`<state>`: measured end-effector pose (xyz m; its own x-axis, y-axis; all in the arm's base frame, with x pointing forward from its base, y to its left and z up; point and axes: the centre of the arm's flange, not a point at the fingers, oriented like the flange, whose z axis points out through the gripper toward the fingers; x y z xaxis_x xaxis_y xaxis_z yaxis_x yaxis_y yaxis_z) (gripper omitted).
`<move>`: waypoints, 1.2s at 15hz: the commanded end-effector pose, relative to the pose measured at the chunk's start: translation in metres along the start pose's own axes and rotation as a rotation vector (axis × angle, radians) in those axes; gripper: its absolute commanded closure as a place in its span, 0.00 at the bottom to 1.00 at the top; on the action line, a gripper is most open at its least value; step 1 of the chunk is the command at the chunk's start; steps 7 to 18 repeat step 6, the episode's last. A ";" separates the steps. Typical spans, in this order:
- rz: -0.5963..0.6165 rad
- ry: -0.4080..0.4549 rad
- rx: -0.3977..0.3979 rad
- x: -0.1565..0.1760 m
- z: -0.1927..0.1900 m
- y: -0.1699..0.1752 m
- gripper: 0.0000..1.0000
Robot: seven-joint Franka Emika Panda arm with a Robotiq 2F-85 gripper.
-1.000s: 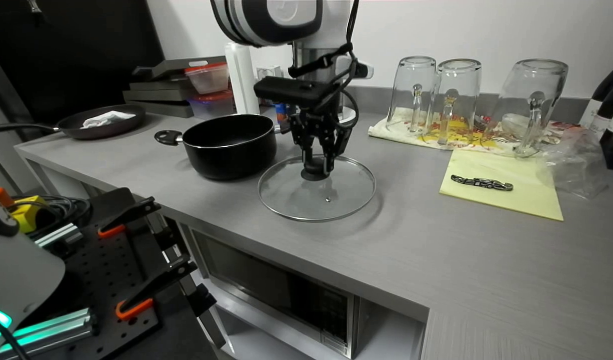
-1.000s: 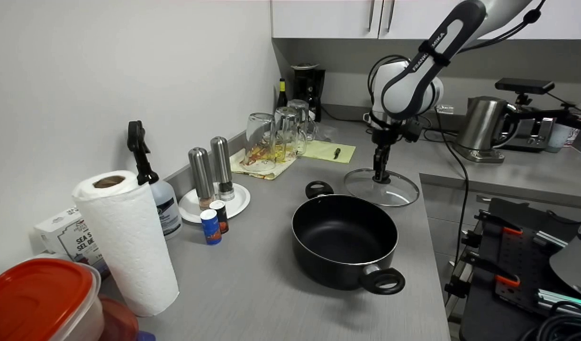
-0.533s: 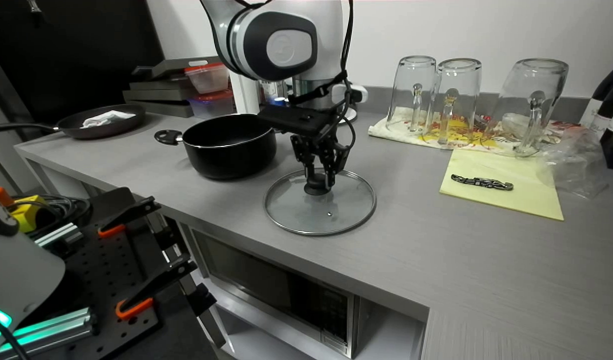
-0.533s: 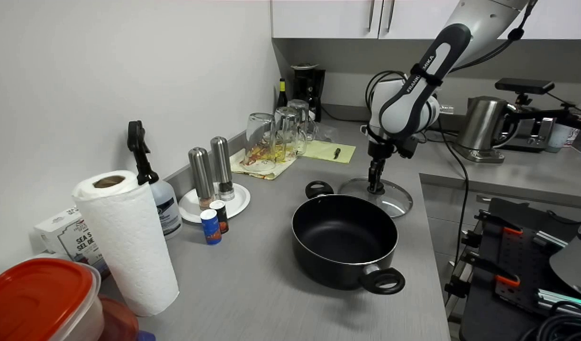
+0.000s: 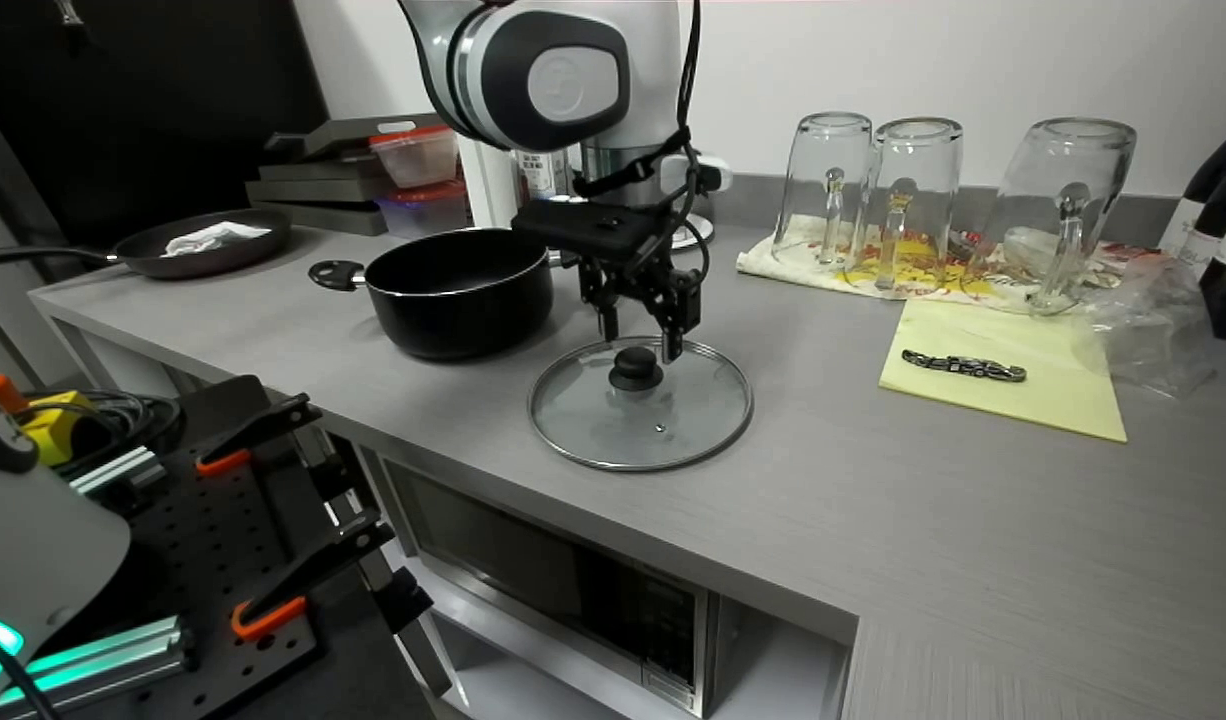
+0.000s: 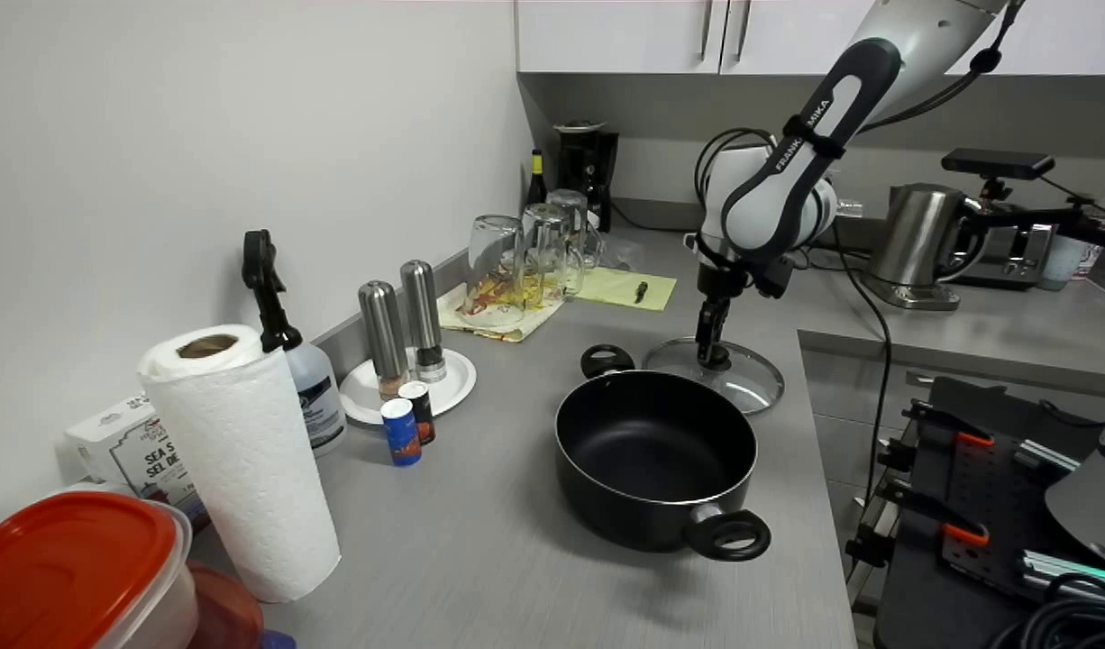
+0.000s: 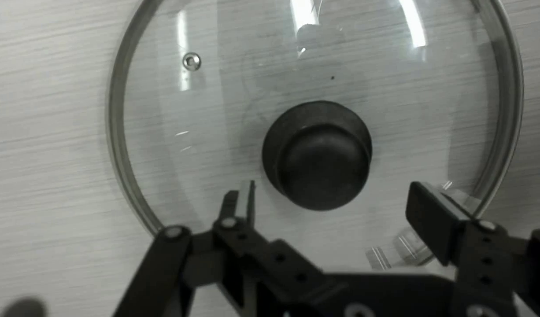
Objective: Place the pot's lid on the counter
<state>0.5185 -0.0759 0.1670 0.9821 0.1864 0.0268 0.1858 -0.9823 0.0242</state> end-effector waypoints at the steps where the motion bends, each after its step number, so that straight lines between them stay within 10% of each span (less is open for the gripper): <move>1: -0.012 0.055 -0.032 -0.023 -0.053 -0.015 0.00; 18: -0.010 0.042 -0.018 -0.008 -0.039 -0.005 0.00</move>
